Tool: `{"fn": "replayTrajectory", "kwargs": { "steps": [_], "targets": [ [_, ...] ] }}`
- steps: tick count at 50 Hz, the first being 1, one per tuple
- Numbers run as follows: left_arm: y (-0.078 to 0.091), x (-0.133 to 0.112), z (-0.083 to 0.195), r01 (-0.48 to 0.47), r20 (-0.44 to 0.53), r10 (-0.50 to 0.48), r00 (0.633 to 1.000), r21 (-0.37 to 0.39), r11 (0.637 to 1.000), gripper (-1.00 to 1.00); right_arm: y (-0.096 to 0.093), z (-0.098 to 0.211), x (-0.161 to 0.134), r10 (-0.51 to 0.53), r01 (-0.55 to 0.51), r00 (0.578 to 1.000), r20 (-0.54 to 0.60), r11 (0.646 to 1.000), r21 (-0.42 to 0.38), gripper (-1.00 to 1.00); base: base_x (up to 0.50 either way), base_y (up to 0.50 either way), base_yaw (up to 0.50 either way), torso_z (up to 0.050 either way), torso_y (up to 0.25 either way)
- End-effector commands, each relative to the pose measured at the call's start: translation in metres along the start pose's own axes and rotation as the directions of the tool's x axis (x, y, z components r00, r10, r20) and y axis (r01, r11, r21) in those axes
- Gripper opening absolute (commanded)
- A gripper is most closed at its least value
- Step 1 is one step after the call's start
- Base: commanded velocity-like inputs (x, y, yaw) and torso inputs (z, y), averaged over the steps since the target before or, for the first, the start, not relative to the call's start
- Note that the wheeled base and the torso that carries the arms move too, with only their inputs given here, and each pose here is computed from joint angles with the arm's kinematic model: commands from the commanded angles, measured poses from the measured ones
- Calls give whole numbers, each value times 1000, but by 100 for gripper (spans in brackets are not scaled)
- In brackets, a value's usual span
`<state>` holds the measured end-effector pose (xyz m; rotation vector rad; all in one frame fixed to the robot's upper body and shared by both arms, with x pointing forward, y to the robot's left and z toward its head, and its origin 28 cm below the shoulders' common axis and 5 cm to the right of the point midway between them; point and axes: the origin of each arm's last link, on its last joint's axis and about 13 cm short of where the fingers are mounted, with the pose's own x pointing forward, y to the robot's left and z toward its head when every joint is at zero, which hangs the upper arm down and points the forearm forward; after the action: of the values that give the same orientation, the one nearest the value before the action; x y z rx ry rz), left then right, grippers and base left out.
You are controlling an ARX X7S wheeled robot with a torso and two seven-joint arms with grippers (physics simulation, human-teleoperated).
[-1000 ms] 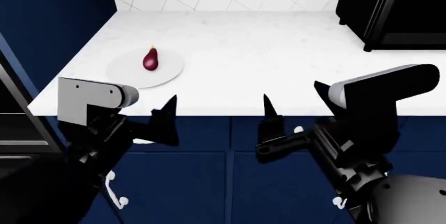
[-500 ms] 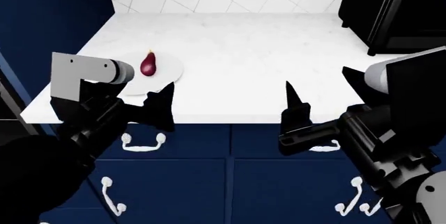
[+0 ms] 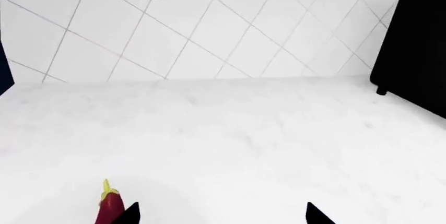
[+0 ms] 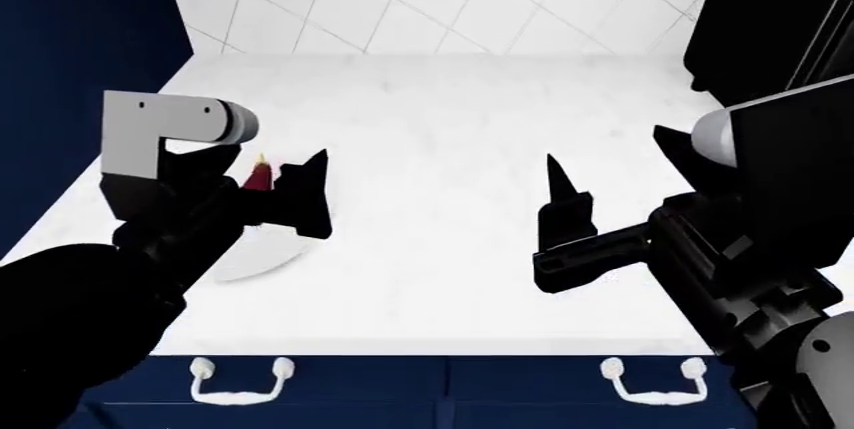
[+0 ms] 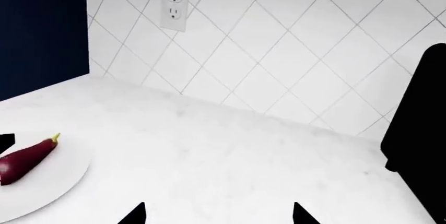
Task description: Place the eggplant on the top rack of the oven.
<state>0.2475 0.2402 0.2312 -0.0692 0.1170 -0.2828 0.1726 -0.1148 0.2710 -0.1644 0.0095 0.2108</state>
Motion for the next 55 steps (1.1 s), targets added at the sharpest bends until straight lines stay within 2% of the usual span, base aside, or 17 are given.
{"fn": "replayTrajectory", "kwargs": {
  "steps": [1, 11, 17, 18, 19, 23, 24, 25, 28, 33, 35, 36, 37, 42, 44, 49, 55],
  "targets": [
    [0, 2, 1, -5, -21, 5, 1000, -11, 1000, 100, 0, -3, 1, -2, 2, 1000, -14, 1000, 10, 100, 500, 12, 0, 0, 15],
    [1, 2, -1, -34, -31, 34, 999, -5, 999, 100, 0, -4, -1, 1, -1, 1000, -15, 1000, 1, 100, 200, 3, 0, 0, 0],
    [4, 9, -4, -132, -53, 133, 990, 6, 991, 100, -1, -9, 1, 20, -20, 1000, -21, 1000, 5, 100, 0, 0, 0, 0, 0],
    [3, 8, -5, -175, -51, 175, 983, 14, 985, 100, -1, -10, 2, 31, -31, 999, -29, 1000, 0, 100, 0, 0, 0, 0, 0],
    [2, 8, -7, -152, -64, 152, 986, 10, 988, 100, -1, -11, 3, 32, -32, 999, -28, 999, -2, 100, 0, 0, 0, 0, 0],
    [5, 11, -8, -206, -71, 206, 976, 13, 979, 100, -3, -11, 6, 46, -46, 999, -27, 999, 4, 100, 0, 0, 0, 0, 0],
    [6, 12, -7, -222, -81, 221, 972, 1, 975, 100, -3, -12, 6, 48, -48, 998, -26, 999, 5, 100, 0, 0, 0, 0, 0],
    [6, 12, -5, -241, -71, 238, 969, -46, 969, 100, -3, -12, 7, 51, -51, 998, -23, 999, 7, 100, 0, 0, 0, 0, 0],
    [6, 15, -7, -247, -85, 245, 966, -13, 969, 100, -3, -13, 8, 47, -47, 998, -30, 999, 10, 100, 0, 0, 0, 0, 0],
    [8, 17, -15, -312, -136, 307, 942, -19, 950, 100, -4, -15, 10, 61, -61, 998, -23, 998, 18, 100, 0, 0, 0, 0, 0],
    [7, 16, -17, -307, -149, 302, 942, -15, 951, 100, -4, -14, 10, 68, -68, 998, -17, 998, 15, 100, 0, 0, 0, 0, 0],
    [7, 15, -17, -299, -187, 286, 940, -42, 953, 100, -3, -14, 10, 72, -71, 997, -15, 997, 12, 100, 0, 0, 0, 0, 0],
    [7, 15, -18, -310, -167, 303, 938, -20, 950, 100, -3, -14, 10, 73, -73, 997, -10, 997, 16, 100, 0, 0, 0, 0, 0],
    [5, 11, -20, -309, -199, 298, 934, -27, 951, 100, -4, -15, 9, 73, -73, 997, -5, 997, 21, 100, 0, 0, 0, 0, 0],
    [7, 14, -23, -364, -190, 355, 915, -12, 931, 100, -4, -16, 8, 73, -73, 997, -1, 997, 20, 100, 0, 0, 0, 0, 0],
    [8, 17, -28, -370, -237, 357, 903, -11, 929, 100, -7, -20, 7, 52, -52, 999, -1, 998, 33, 100, 0, 0, 0, 0, 0],
    [7, 19, -31, -386, -247, 373, 894, -7, 922, 100, -8, -20, 6, 47, -48, 999, 3, 998, 37, 100, 0, 0, 0, 0, 0]
  ]
}}
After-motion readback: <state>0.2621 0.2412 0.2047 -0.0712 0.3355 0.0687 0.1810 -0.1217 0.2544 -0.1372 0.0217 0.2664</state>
